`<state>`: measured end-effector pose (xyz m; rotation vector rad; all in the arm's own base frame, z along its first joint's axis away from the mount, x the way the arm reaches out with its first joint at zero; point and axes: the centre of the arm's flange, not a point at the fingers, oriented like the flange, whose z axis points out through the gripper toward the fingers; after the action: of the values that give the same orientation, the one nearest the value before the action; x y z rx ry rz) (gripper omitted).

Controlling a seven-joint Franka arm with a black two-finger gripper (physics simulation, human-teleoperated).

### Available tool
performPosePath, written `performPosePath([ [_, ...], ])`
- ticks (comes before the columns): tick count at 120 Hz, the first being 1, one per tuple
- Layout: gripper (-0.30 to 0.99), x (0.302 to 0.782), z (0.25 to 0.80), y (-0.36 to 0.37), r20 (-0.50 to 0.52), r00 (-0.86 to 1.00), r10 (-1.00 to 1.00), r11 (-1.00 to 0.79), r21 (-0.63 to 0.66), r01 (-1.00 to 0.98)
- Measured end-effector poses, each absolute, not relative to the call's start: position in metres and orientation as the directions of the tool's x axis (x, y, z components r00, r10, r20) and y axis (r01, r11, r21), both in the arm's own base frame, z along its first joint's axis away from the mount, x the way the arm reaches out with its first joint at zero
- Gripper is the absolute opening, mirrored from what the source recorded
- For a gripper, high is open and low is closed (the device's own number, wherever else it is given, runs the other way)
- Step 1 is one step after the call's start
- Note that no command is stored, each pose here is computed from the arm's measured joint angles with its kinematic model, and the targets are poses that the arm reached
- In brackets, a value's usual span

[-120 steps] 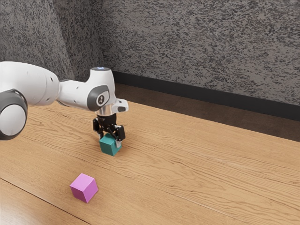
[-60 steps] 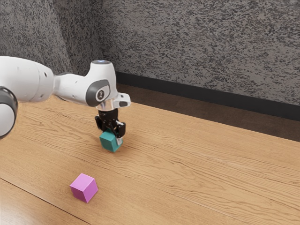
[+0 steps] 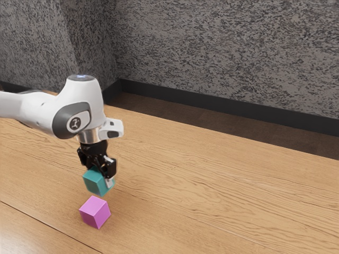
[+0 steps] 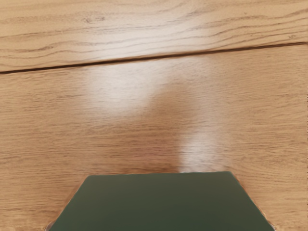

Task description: Pick up the blue block with one arm, and put the blue block on the pink block with one arm

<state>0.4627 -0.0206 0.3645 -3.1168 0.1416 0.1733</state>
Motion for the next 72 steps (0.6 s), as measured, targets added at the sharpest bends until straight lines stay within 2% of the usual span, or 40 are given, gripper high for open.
performPosePath([
  [32,0.36,0.43,0.357,-0.029,-0.119,0.989,-0.086,-0.996,-0.016,-0.088],
  [72,0.37,0.436,0.355,-0.024,-0.116,0.991,-0.061,-0.998,-0.027,-0.064],
])
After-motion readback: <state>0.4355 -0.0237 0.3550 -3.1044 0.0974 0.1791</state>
